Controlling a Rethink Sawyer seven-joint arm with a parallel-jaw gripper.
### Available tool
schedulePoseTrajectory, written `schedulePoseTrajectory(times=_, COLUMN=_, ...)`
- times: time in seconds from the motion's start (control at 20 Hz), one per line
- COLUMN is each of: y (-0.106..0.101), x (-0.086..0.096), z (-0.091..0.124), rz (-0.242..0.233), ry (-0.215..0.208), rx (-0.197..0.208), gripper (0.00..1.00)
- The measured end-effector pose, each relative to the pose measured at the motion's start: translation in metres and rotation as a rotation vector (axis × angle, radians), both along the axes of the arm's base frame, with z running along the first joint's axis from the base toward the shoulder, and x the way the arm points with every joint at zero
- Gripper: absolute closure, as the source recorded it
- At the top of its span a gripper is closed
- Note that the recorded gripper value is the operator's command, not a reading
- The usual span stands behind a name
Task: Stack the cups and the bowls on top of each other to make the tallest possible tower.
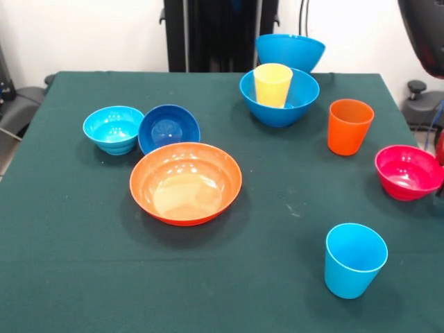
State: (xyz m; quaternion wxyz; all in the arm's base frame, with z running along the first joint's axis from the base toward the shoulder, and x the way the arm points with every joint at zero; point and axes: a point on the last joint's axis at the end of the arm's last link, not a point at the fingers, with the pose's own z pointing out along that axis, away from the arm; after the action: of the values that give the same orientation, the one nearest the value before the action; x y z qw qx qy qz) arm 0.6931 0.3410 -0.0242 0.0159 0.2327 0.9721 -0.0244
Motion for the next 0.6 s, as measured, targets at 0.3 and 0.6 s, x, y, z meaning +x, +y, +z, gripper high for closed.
schedulePoseTrajectory(times=0.3, y=-0.024, x=-0.005, z=0.000, rz=-0.003, ry=-0.015, rx=0.003, gripper=1.00)
schedulePoseTrajectory(times=0.6, y=-0.047, x=-0.006, z=-0.001, rz=-0.005, ry=-0.016, rx=0.004, gripper=1.00)
